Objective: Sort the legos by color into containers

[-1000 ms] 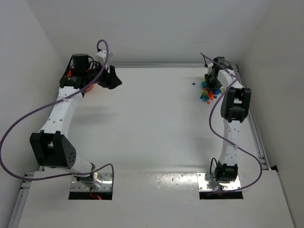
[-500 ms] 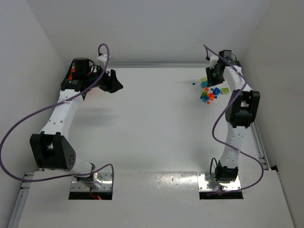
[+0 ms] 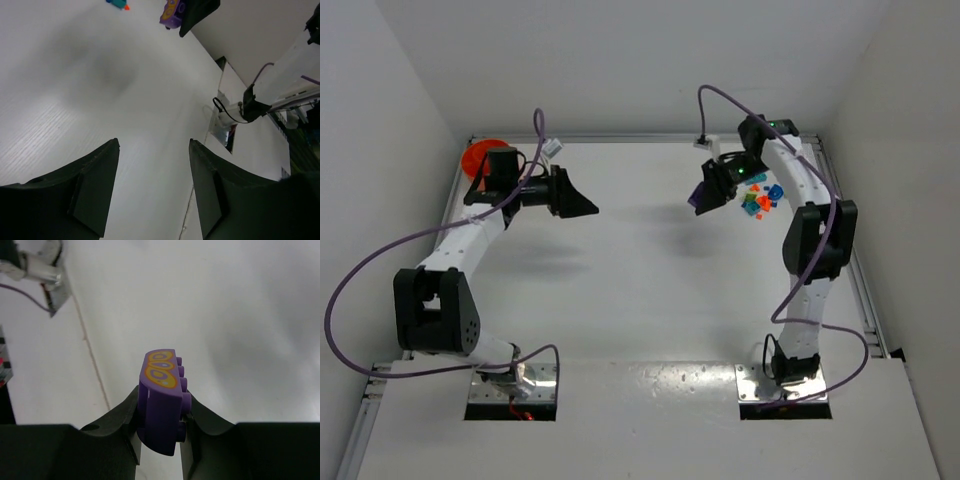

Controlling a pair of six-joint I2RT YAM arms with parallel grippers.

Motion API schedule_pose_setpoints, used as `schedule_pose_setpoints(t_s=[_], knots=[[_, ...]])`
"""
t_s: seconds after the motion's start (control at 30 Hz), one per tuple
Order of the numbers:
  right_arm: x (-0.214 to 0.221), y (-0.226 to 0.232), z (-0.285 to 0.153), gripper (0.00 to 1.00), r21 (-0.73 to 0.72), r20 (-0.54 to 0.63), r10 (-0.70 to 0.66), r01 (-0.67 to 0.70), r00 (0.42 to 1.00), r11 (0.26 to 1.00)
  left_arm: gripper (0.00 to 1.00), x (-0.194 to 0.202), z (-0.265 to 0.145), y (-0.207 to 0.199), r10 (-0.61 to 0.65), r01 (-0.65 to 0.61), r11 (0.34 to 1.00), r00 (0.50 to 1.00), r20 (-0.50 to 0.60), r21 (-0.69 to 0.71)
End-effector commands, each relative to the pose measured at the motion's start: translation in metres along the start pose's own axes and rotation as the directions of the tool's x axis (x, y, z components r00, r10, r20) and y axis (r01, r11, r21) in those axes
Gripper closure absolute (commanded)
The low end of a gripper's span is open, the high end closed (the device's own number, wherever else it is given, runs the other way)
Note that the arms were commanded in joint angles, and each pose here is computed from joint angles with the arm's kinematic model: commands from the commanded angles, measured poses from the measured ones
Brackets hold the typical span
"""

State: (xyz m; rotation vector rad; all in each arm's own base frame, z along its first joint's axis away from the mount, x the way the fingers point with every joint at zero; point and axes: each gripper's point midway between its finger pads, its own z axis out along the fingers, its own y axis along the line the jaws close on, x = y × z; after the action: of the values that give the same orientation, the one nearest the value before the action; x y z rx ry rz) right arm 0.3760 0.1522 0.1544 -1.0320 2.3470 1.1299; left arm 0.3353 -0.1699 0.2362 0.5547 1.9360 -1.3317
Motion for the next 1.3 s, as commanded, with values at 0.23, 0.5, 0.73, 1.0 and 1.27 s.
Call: schedule_pose_setpoints(t_s=[0.23, 0.5, 0.73, 1.0, 1.27], knots=[[-0.052, 0.137, 0.022, 0.87, -0.387, 0.120, -0.022, 0.067, 0.993, 0.920, 0.35, 0.003, 0.019, -0.059, 0.097, -0.098, 0.983, 0.995, 0.014, 0.153], [-0.052, 0.184, 0.051, 0.87, -0.519, 0.085, -0.016, 0.058, 0.996, 0.853, 0.34, -0.005, 0.027, -0.065, 0.079, -0.087, 0.987, 0.995, 0.062, 0.137], [-0.045, 0.200, 0.066, 0.87, -0.536, 0.040, -0.049, 0.063, 0.998, 0.842, 0.34, -0.017, 0.040, -0.088, 0.071, -0.083, 0.978, 0.995, 0.068, 0.192], [-0.046, 0.202, 0.070, 0.87, -0.540, 0.031, -0.046, 0.056, 0.998, 0.840, 0.34, -0.010, 0.043, -0.107, 0.072, -0.082, 0.966, 0.996, 0.046, 0.244], [-0.050, 0.206, 0.076, 0.87, -0.547, 0.031, -0.062, 0.069, 0.998, 0.834, 0.34, -0.003, 0.047, -0.119, 0.085, -0.091, 0.956, 0.996, 0.033, 0.279]])
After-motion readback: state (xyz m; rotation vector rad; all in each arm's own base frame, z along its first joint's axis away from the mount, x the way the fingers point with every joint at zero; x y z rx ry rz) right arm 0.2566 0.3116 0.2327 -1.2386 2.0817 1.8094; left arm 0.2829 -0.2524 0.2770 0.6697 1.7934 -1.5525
